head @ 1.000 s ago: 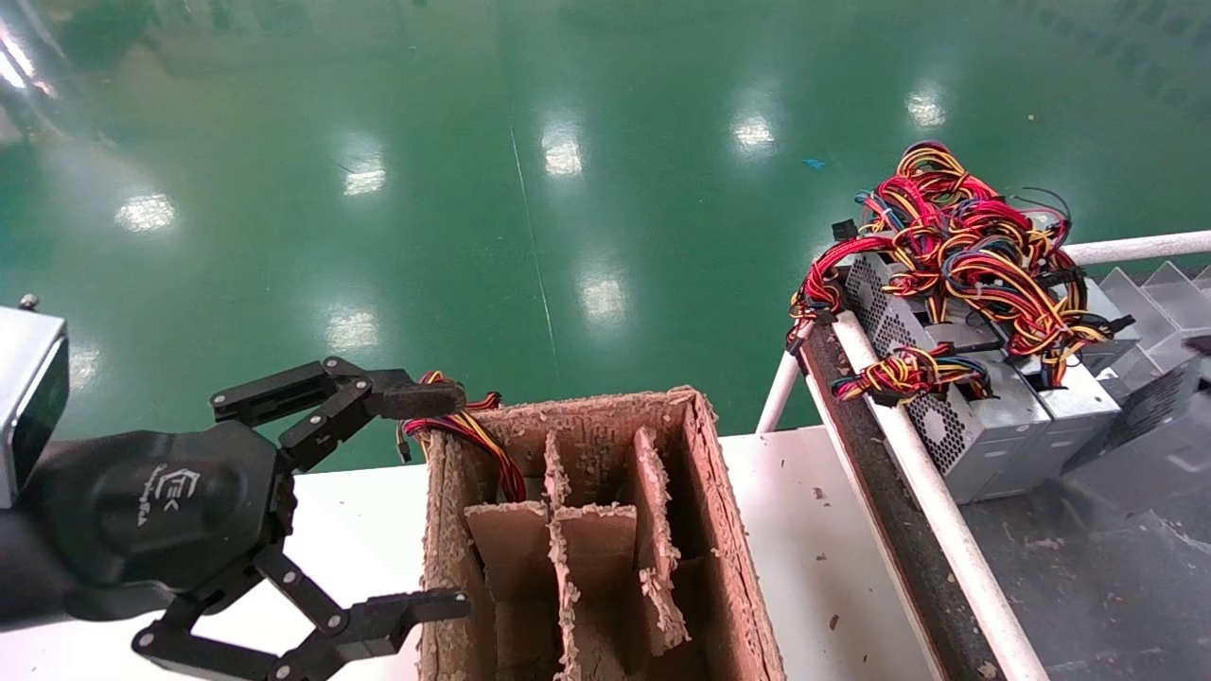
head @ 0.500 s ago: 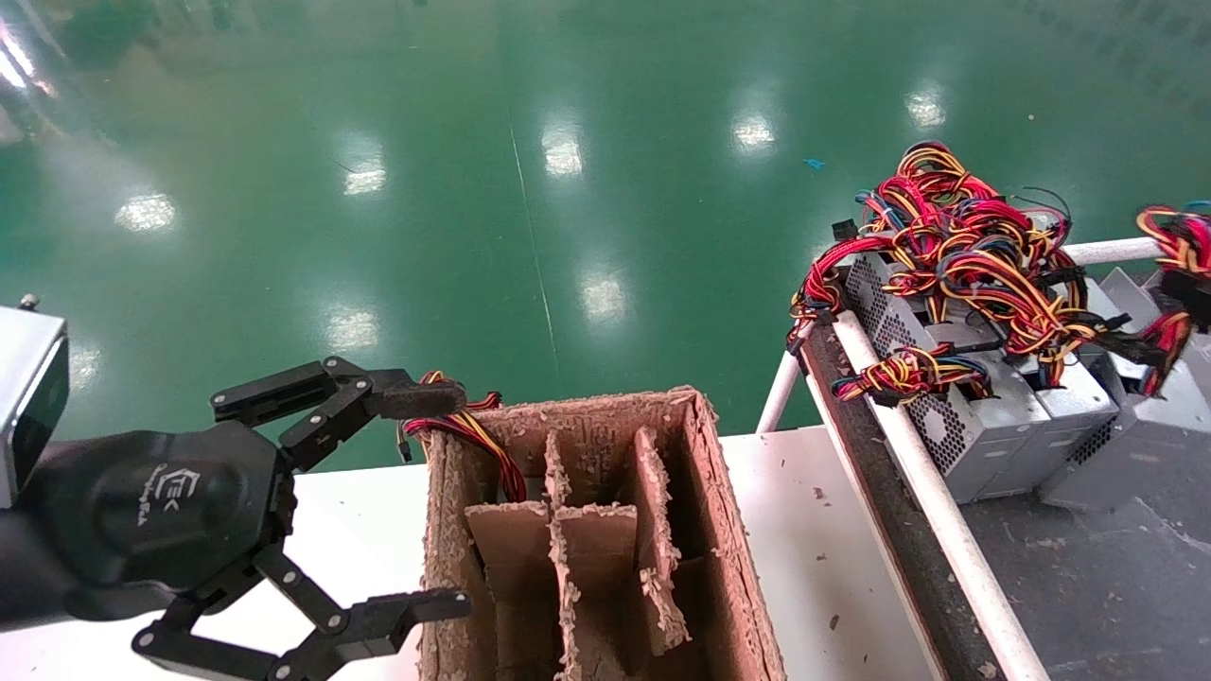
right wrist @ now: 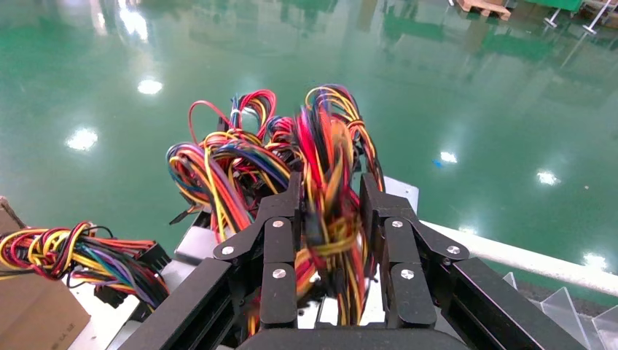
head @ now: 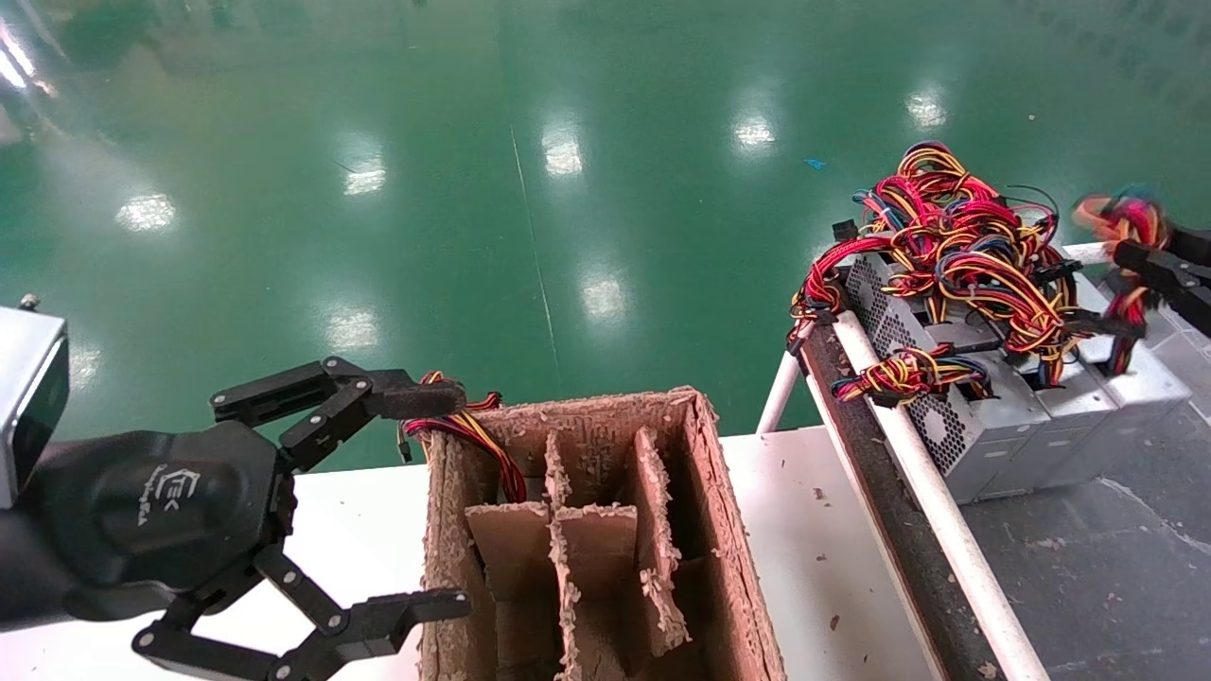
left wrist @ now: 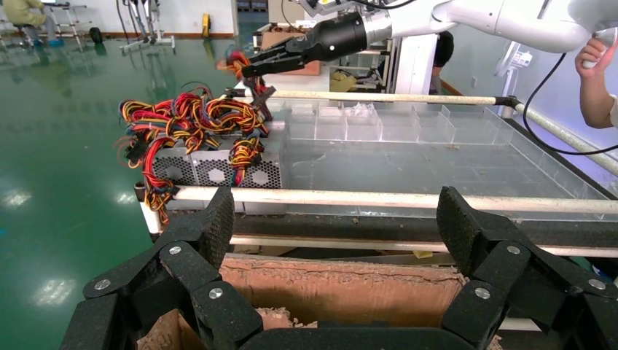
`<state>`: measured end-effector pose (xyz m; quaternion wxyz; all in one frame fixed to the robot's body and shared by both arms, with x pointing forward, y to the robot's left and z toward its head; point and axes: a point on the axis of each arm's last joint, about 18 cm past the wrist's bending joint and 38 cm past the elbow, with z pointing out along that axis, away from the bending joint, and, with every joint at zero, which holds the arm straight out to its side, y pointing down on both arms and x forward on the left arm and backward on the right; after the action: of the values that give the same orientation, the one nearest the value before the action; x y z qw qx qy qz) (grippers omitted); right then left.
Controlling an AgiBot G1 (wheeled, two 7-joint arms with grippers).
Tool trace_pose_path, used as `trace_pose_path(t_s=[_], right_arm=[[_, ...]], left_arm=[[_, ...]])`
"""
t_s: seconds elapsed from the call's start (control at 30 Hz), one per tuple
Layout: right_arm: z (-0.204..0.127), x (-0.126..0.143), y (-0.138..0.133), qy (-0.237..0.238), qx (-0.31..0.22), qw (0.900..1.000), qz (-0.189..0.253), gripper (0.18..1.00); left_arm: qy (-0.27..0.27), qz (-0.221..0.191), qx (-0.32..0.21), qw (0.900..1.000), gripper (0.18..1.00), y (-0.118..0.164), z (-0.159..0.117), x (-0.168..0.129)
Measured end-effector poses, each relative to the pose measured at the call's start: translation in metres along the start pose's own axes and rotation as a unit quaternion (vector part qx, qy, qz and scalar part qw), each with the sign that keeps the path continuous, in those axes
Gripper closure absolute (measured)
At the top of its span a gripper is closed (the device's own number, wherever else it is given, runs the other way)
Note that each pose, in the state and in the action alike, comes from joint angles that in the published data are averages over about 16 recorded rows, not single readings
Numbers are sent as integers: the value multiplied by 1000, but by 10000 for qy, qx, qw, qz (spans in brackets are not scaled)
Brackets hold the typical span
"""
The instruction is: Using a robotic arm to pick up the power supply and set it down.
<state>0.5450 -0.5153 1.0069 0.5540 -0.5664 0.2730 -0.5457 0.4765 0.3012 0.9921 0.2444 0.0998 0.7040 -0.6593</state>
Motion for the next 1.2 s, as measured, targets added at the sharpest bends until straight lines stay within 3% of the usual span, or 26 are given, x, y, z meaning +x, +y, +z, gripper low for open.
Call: trace_pose_path(t_s=[0.47,0.83,1.2], right_arm=[[-2,-5,-5,-278,-9,9996,81,691],[7,-37,-12,-970,132,9951,108,479],[17,-79,-22,-1822,329,9827,93,275]], left_arm=[[-1,-1,0,10000,184,0,0,0],[-2,-2,1,10000,184,0,0,0],[-2,-2,1,10000,184,0,0,0]])
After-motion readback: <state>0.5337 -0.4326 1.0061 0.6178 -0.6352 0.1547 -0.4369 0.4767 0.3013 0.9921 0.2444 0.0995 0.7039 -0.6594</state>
